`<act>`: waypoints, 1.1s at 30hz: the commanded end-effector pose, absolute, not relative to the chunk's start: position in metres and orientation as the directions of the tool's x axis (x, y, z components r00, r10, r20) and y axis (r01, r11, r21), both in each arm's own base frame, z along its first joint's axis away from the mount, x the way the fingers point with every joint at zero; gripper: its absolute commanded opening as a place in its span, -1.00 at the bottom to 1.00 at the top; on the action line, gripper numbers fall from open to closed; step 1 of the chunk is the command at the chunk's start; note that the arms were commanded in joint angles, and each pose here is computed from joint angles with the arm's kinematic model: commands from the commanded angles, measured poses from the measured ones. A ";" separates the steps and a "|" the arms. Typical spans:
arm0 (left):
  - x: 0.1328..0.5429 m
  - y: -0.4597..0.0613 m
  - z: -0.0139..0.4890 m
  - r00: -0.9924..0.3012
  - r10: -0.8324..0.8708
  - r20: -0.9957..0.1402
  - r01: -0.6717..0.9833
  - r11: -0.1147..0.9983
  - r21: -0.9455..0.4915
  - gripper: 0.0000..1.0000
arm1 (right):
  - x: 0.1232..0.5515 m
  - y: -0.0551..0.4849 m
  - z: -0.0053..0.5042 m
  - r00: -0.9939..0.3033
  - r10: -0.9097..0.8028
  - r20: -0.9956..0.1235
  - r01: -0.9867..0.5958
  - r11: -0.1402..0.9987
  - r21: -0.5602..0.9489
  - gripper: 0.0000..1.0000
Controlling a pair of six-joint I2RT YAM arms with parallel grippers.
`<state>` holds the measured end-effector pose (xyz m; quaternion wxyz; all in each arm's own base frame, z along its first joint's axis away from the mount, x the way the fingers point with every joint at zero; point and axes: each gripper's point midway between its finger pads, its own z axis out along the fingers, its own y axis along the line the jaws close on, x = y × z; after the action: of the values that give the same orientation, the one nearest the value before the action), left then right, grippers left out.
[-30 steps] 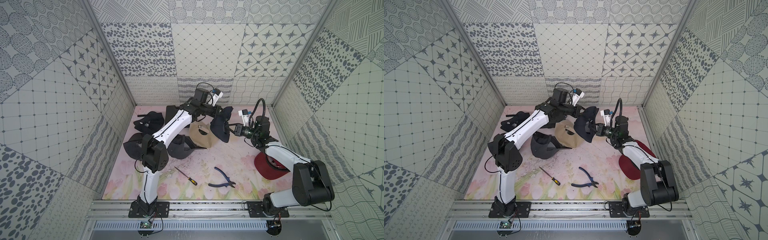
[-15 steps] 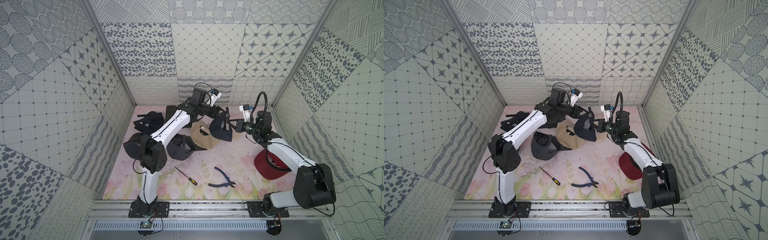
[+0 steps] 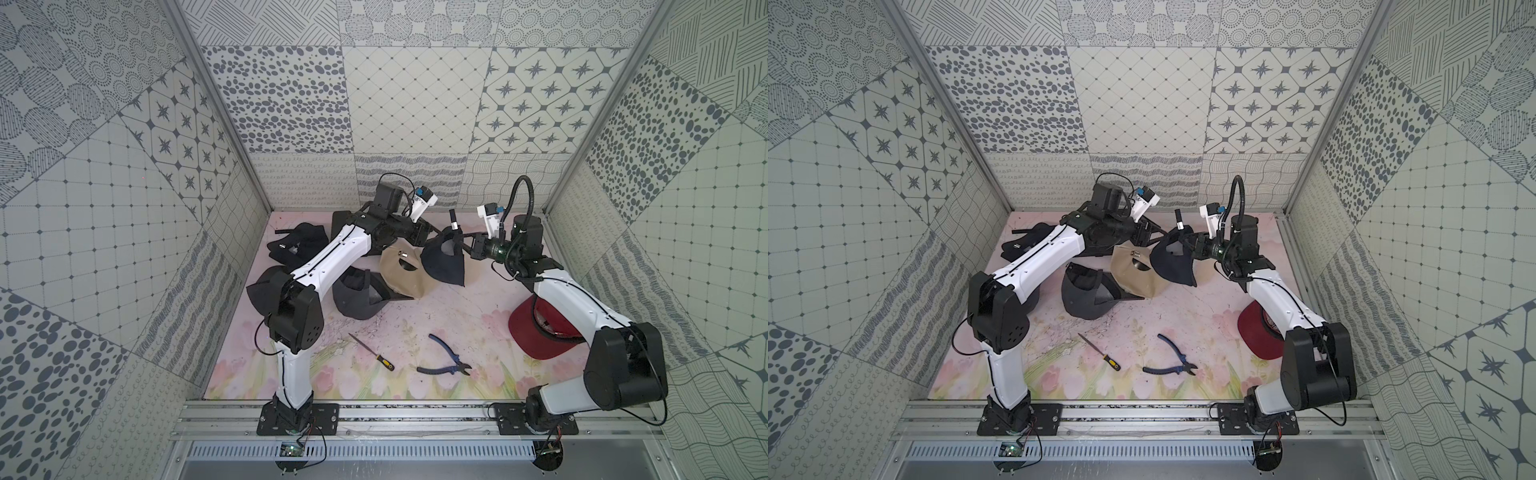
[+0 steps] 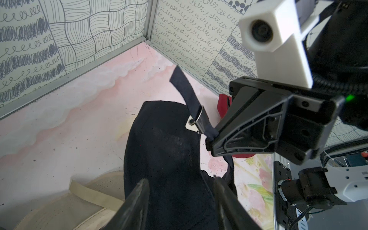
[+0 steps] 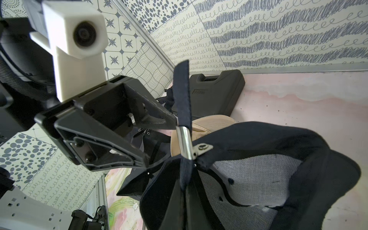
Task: Open the adjustable buckle of the baseball cap
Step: Pull the adjustable strap on the baseball cap.
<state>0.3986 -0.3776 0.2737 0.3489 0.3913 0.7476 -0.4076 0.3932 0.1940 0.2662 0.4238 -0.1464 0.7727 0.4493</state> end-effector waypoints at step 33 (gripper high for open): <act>0.391 -0.414 0.288 -0.048 0.359 -0.932 0.975 0.221 0.035 -0.48 | 0.361 0.203 0.314 -0.512 0.128 -0.849 -0.753 0.409 0.515 -1.00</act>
<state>0.3904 -0.4085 0.2797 0.4346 0.5097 0.6547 -0.3503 0.3684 0.2029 0.2864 0.4094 -0.1938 0.7434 0.4921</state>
